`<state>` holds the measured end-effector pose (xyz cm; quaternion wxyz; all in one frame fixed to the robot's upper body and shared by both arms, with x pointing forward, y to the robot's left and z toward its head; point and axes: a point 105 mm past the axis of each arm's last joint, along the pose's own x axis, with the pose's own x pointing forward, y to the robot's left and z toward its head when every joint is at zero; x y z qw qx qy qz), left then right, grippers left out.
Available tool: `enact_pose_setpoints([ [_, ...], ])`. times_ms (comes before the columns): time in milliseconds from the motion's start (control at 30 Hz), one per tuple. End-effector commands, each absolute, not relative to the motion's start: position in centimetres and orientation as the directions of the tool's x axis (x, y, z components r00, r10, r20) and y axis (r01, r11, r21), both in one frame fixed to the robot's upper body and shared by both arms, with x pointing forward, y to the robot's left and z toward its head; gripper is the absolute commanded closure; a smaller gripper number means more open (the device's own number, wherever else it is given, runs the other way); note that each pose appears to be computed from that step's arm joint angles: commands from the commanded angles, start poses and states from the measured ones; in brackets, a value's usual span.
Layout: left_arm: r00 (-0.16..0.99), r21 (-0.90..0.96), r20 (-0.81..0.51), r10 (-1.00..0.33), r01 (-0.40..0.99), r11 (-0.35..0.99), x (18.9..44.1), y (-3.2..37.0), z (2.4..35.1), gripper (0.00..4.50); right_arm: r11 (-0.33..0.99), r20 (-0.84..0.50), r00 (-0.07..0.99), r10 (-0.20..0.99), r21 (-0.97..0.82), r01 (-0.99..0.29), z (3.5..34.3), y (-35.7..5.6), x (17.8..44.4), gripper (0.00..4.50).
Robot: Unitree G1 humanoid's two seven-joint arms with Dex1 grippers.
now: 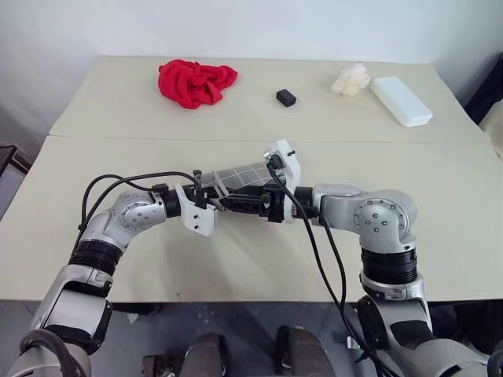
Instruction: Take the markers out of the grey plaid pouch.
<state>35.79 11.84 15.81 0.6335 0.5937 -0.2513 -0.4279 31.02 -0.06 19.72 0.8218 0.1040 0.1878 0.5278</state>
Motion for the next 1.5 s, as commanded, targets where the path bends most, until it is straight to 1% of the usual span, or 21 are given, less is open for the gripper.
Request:
enact_pose_setpoints([
  [33,0.498,0.973,-0.173,-0.850,0.219,-0.069,35.6,11.5,16.4,4.50,0.445,-0.183,0.406,0.895,0.339,-0.829,20.1,0.2,31.4,1.51],
  [67,0.498,0.973,-0.172,-0.850,0.218,-0.069,35.6,11.5,16.4,4.50,0.451,-0.184,0.411,0.893,0.338,-0.827,20.0,0.2,31.5,1.51],
  [100,0.497,0.974,-0.171,-0.850,0.217,-0.069,35.6,11.5,16.5,4.50,0.454,-0.184,0.416,0.891,0.337,-0.825,19.9,0.3,31.5,1.89],
  [133,0.498,0.974,-0.170,-0.850,0.216,-0.068,35.6,11.5,16.5,4.50,0.453,-0.178,0.416,0.892,0.333,-0.827,20.0,0.4,31.5,2.12],
  [233,0.501,0.974,-0.165,-0.849,0.216,-0.062,35.6,11.6,16.6,4.50,0.449,-0.154,0.422,0.893,0.322,-0.833,20.3,0.5,31.6,3.06],
  [300,0.505,0.974,-0.163,-0.847,0.218,-0.058,35.6,11.7,16.6,4.50,0.446,-0.126,0.428,0.895,0.314,-0.838,20.6,0.4,31.6,3.81],
  [367,0.515,0.974,-0.155,-0.843,0.223,-0.043,35.7,12.0,16.7,4.50,0.437,-0.038,0.445,0.895,0.289,-0.852,22.0,0.0,31.9,4.46],
  [467,0.525,0.973,-0.141,-0.840,0.229,-0.021,35.9,12.1,16.8,4.50,0.388,0.054,0.420,0.906,0.293,-0.874,23.5,-0.6,31.5,4.46],
  [533,0.527,0.974,-0.140,-0.838,0.226,-0.021,35.9,12.2,16.9,4.50,0.356,0.091,0.398,0.913,0.301,-0.885,24.2,-1.1,31.2,4.46],
  [667,0.529,0.974,-0.144,-0.836,0.225,-0.026,35.9,12.3,16.9,4.50,0.352,0.022,0.375,0.927,0.295,-0.888,23.3,-1.7,30.8,4.46],
  [733,0.528,0.974,-0.144,-0.837,0.227,-0.025,35.9,12.3,16.9,4.50,0.384,-0.033,0.392,0.919,0.299,-0.874,22.7,-2.0,31.0,4.46],
  [800,0.524,0.974,-0.152,-0.838,0.225,-0.035,35.9,12.2,16.8,4.50,0.370,-0.041,0.379,0.924,0.336,-0.866,22.6,-1.9,30.9,4.46],
  [833,0.524,0.974,-0.154,-0.838,0.225,-0.038,35.8,12.2,16.8,4.50,0.389,-0.054,0.397,0.916,0.354,-0.850,22.4,-2.1,31.1,4.46],
  [867,0.523,0.973,-0.158,-0.838,0.225,-0.044,35.8,12.2,16.8,4.50,0.364,-0.088,0.358,0.930,0.366,-0.856,22.0,-1.9,30.6,4.30],
  [933,0.517,0.974,-0.165,-0.840,0.221,-0.055,35.7,12.2,16.7,4.50,0.368,-0.147,0.337,0.930,0.342,-0.865,21.3,-1.4,30.2,3.91],
  [1000,0.510,0.974,-0.171,-0.843,0.216,-0.067,35.7,12.1,16.6,4.50,0.391,-0.176,0.351,0.920,0.335,-0.857,20.7,-1.1,30.4,3.24],
  [1033,0.507,0.974,-0.173,-0.844,0.215,-0.071,35.6,12.1,16.6,4.50,0.388,-0.179,0.346,0.921,0.347,-0.854,20.7,-0.9,30.4,2.98],
  [1100,0.503,0.974,-0.177,-0.846,0.215,-0.076,35.5,12.1,16.5,4.50,0.374,-0.181,0.329,0.927,0.366,-0.852,20.6,-0.6,30.3,2.29],
  [1467,0.494,0.973,-0.181,-0.850,0.216,-0.082,35.3,11.9,16.2,4.50,0.346,-0.184,0.294,0.938,0.463,-0.816,20.1,1.2,30.5,2.29],
  [1500,0.495,0.973,-0.181,-0.850,0.215,-0.082,35.3,12.0,16.3,4.50,0.347,-0.182,0.296,0.938,0.466,-0.814,20.0,1.3,30.6,2.46],
])
